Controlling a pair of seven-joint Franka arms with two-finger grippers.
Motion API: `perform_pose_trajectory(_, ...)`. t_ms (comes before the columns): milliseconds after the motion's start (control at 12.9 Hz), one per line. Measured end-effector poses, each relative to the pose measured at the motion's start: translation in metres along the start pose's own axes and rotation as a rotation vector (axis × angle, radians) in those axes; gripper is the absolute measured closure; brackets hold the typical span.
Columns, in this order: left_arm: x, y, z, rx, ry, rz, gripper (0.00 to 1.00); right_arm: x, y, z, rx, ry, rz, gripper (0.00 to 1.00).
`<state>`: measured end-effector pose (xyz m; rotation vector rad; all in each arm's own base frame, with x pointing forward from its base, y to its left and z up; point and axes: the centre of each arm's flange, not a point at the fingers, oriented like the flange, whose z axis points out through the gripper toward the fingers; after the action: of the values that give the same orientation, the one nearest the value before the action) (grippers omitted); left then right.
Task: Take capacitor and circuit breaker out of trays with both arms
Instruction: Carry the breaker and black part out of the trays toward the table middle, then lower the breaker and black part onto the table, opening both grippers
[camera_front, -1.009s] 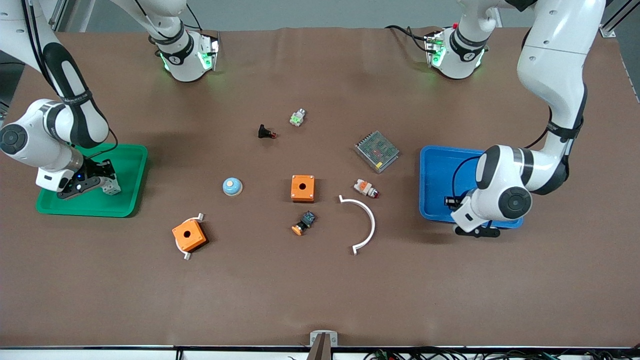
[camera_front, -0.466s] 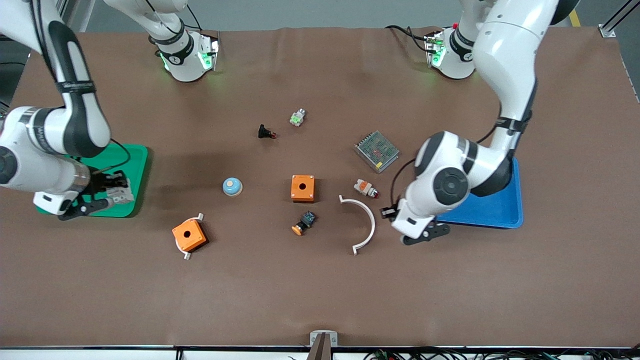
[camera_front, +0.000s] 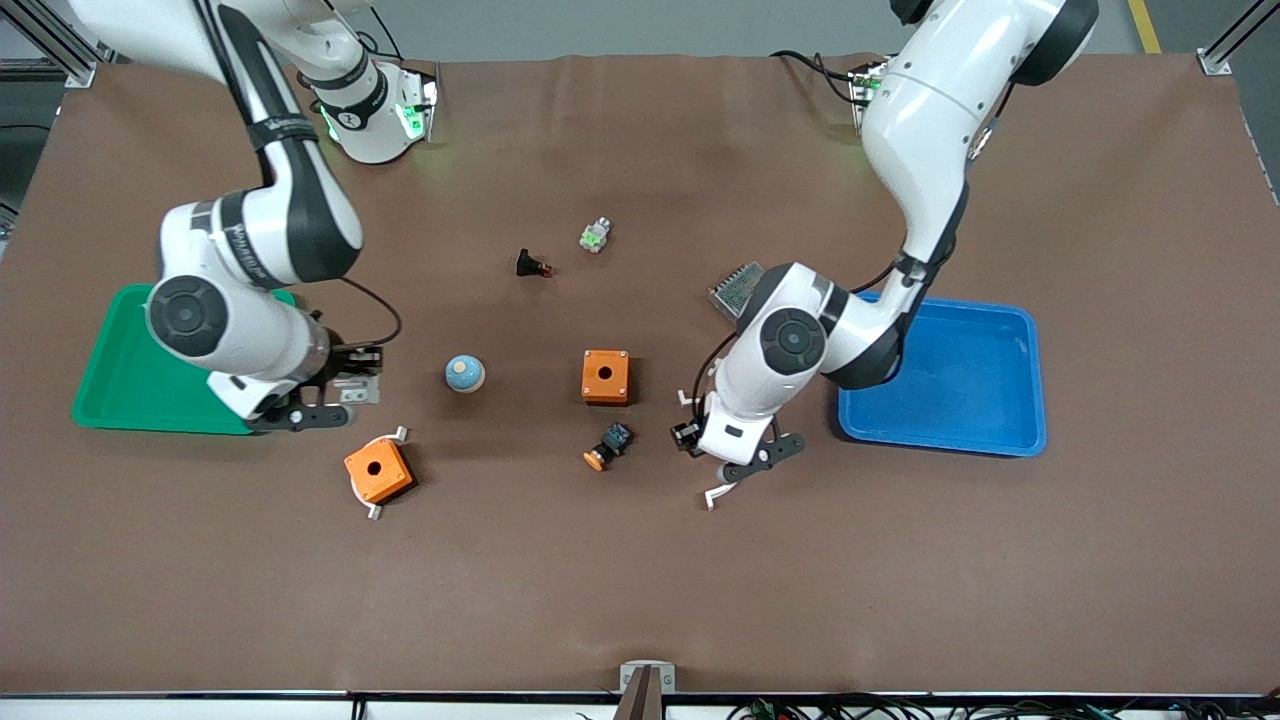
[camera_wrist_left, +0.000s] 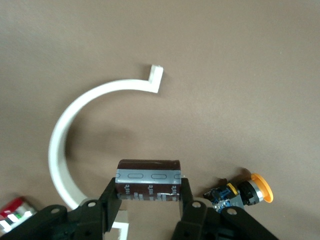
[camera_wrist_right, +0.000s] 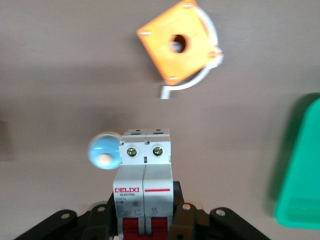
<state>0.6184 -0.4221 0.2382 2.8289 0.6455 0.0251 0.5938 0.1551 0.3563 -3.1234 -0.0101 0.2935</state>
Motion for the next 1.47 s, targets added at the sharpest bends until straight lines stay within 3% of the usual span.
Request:
perform_pose_trajectory(543,-0.007,0.008,0.041,-0.075,0.045,0.009,0.49,0.013,-0.094,0.075,0.029,0.067,0.044,0.60)
perform_pose_trajectory(698,-0.004,0.010,0.041,-0.109,0.067,0.007,0.44,0.012,-0.119,0.088,0.028,0.078,0.036,0.60)
perform_pose_trajectory(776,-0.003,0.012,0.038,-0.121,0.075,0.007,0.38,0.013,-0.130,0.097,0.030,0.088,0.029,0.60)
perform_pose_trajectory(1009,0.009,0.024,0.007,-0.166,0.111,-0.003,0.06,0.018,-0.149,0.132,0.031,0.108,0.009,0.60)
perform_pose_trajectory(1086,0.018,0.023,-0.010,-0.162,0.117,-0.015,0.00,0.021,-0.154,0.139,0.030,0.110,0.003,0.60)
perform_pose_trajectory(1241,0.048,0.009,-0.051,-0.109,0.105,-0.054,0.00,0.028,-0.161,0.142,0.033,0.118,-0.003,0.60)
perform_pose_trajectory(1474,0.096,-0.035,-0.122,0.009,0.054,-0.050,0.00,0.033,-0.163,0.133,0.037,0.129,-0.002,0.31)
